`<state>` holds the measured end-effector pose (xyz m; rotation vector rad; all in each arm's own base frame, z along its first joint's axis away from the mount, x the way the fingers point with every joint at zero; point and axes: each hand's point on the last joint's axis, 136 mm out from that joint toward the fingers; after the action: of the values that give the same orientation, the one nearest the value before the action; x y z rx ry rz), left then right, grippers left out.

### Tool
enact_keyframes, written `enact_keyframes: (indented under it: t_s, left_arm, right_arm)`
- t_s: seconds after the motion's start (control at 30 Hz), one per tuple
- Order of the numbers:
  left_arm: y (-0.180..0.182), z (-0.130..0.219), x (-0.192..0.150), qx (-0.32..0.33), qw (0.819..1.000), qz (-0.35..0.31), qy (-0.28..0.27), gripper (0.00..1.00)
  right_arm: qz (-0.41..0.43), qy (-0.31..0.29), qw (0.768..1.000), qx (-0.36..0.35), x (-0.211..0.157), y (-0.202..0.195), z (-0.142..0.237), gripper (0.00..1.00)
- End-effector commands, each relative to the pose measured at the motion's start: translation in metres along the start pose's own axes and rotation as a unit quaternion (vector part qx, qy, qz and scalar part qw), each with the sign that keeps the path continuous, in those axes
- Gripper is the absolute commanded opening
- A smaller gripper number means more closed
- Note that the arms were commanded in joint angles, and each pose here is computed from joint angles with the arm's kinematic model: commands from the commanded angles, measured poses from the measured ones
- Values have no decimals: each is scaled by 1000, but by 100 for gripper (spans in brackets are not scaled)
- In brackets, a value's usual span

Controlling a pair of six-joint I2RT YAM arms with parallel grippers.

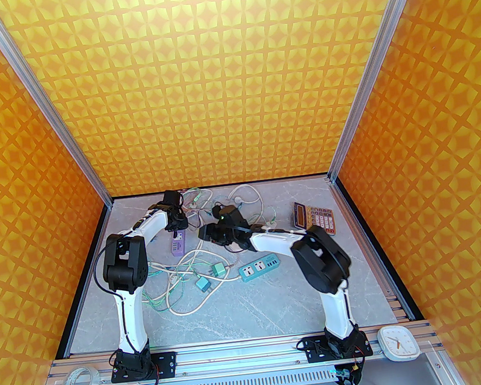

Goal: Pull the plug off the socket

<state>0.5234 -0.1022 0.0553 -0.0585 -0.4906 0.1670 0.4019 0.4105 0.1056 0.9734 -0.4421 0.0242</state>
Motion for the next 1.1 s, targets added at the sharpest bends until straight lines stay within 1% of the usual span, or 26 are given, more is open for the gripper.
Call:
enact_keyframes:
  t_s: [0.0, 0.03, 0.1, 0.13, 0.23, 0.43, 0.53, 0.63, 0.77, 0.87, 1.07]
  left_arm:
    - [14, -15, 4, 32, 999, 32, -1, 24]
    - [14, -17, 3, 33, 999, 34, 1, 24]
    - [12, -18, 3, 32, 999, 41, 1, 24]
    - [11, -18, 3, 31, 999, 39, 1, 24]
    - [10, -17, 3, 31, 999, 35, 1, 24]
    - [11, -17, -1, 34, 999, 24, 8, 24]
    - [9, -16, -2, 34, 999, 21, 12, 24]
    - [9, -15, -2, 35, 999, 16, 13, 24]
    - [8, -13, -1, 39, 999, 1, 15, 24]
    - [8, -12, 1, 55, 998, -21, 14, 24]
    - [8, -7, 2, 119, 987, -103, -2, 23]
  right_arm:
    - [-20, -4, 998, 61, 2, 32, -22, 16]
    - [-29, -4, 997, 65, 0, 32, -28, 14]
    - [-43, -6, 996, 79, -2, 37, -42, 3]
    - [-49, -6, 995, 83, -2, 39, -47, 0]
    - [-64, -6, 994, 89, -8, 47, -67, 0]
    - [-132, -33, 985, 103, -7, 40, -101, 0]
    - [-152, -34, 982, 103, -7, 39, -118, 0]
    - [-171, -32, 983, 59, -16, 17, -126, 0]
    - [-197, -23, 980, -27, -33, -23, -124, 0]
    - [-215, -13, 974, -71, -43, -43, -122, 0]
    - [-229, -4, 968, -99, -54, -60, -123, 0]
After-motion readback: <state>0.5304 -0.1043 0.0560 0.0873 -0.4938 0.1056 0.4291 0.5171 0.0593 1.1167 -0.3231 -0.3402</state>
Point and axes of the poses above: each hand's point on the last joint's axis, 136 mm out from that joint toward the fingers, its own z axis back along the fingers, its own y axis along the line the jaws close on, x = y × z, and after that the axes turned 3 degrees about z, right-handed
